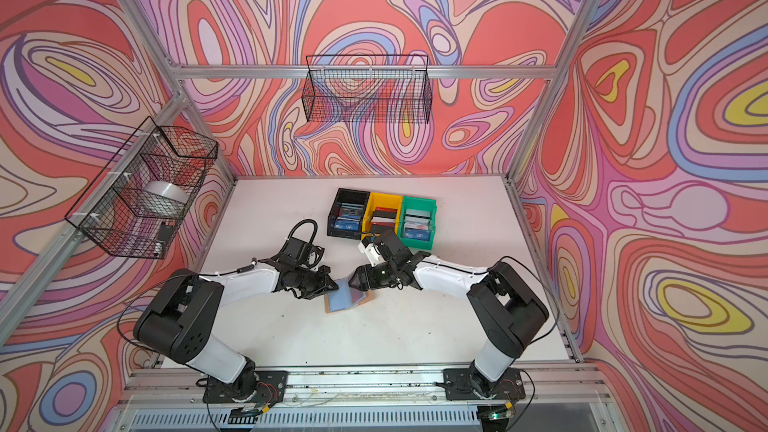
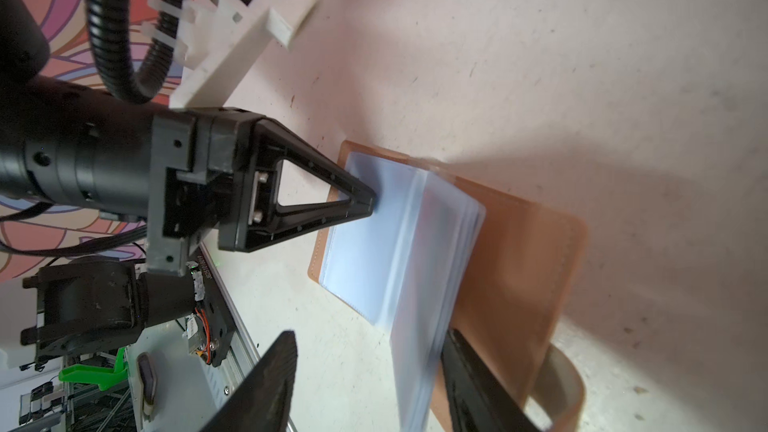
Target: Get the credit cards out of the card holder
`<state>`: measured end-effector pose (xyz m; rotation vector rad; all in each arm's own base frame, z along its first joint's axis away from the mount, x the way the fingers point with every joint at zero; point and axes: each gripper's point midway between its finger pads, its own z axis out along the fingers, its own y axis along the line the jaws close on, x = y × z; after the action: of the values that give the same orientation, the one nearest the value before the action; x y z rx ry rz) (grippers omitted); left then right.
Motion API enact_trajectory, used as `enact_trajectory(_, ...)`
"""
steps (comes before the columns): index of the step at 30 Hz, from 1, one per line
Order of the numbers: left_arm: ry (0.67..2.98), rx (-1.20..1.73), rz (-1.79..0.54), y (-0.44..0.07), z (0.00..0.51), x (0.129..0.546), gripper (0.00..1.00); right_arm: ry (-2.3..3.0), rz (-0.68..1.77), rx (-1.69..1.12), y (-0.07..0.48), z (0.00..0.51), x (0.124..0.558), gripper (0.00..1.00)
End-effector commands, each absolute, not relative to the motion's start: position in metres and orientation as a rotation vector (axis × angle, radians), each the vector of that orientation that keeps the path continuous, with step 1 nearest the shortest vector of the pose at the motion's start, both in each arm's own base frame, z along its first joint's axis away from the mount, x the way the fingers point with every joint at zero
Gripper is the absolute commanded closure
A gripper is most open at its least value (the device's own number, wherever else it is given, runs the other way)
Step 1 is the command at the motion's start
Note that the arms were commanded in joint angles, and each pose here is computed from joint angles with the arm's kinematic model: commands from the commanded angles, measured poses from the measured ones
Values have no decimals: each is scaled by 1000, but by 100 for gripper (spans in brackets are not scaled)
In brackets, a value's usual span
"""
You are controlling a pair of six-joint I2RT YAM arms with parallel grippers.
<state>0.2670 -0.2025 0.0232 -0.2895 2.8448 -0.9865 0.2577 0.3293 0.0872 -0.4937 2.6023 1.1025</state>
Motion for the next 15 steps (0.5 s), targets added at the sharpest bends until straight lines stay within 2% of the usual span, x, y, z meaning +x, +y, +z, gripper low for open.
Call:
enact_trajectory(1,2888,-321,-955,-196,10,260,100,2622,1084,-495,328,79,256,41)
enact_trajectory(15,2895,-322,-943,-195,9,260,100,2614,1221,-513,343,73,251,43)
